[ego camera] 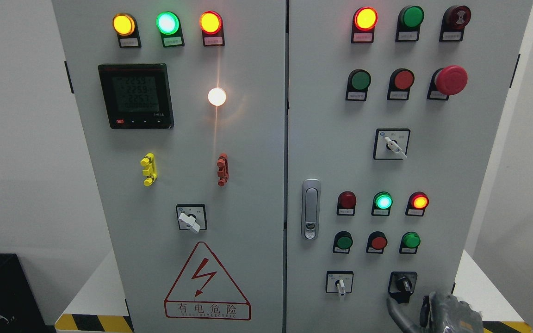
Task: Flip black knob to close circuit
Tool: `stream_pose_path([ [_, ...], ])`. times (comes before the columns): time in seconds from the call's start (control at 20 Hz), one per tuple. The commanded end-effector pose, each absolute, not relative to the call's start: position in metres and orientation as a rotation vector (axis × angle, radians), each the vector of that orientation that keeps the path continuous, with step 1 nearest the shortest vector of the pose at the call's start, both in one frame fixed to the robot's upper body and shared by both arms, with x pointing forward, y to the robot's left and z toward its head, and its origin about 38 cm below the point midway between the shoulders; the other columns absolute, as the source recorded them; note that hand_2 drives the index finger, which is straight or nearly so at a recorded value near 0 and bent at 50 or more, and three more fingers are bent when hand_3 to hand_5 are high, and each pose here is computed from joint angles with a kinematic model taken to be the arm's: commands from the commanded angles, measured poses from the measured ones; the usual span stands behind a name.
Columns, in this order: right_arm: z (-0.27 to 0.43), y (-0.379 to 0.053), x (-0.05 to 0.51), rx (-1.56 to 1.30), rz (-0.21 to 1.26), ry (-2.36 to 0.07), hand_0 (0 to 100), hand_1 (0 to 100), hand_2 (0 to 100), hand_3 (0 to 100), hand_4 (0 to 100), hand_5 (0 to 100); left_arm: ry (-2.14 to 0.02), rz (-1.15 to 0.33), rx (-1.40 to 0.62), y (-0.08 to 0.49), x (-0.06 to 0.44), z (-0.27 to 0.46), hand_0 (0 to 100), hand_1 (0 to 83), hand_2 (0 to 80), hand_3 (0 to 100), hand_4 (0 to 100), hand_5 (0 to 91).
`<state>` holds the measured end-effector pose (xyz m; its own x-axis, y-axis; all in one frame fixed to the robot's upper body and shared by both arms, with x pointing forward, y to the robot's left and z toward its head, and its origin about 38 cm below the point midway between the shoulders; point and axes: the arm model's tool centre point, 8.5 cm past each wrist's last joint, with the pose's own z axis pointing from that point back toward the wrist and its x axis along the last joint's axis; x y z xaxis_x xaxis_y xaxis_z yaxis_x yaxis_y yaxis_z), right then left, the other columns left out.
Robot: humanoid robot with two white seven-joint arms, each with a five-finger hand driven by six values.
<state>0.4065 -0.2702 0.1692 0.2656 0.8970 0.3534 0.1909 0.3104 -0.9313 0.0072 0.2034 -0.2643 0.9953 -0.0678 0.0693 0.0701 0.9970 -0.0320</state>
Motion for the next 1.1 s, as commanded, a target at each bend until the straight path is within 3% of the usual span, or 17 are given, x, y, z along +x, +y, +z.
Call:
stream_pose_path([
  [0.0,0.183,-0.253,0.392,-1.183,0.680,-1.299,0,2,85,99,87,92,-0.071,-0.067,-0.038,0.202,0.001,-0.265,12,55.6,0.0,0,0,0.0],
  [0.35,0.193,-0.247,0.368,-1.073,0.573,-1.400,0,3,79,97,85,91,-0.071,-0.067,-0.038,0.202,0.001,-0.265,12,55.6,0.0,0,0,0.0],
  [0.75,0.183,-0.234,0.328,-0.711,0.263,-1.594,0,5,63,90,79,74,-0.071,-0.067,-0.038,0.202,0.001,-0.265,12,55.6,0.0,0,0,0.0],
  [0.95,0.175,-0.233,0.313,-0.560,0.140,-1.648,0,6,48,77,70,62,-0.071,-0.067,-0.038,0.202,0.001,-0.265,12,55.6,0.0,0,0,0.0],
  [1.05,0.170,-0.234,0.307,-0.484,0.077,-1.681,0,6,46,74,68,59,-0.071,-0.067,-0.038,0.202,0.001,-0.265,12,55.6,0.0,0,0,0.0],
])
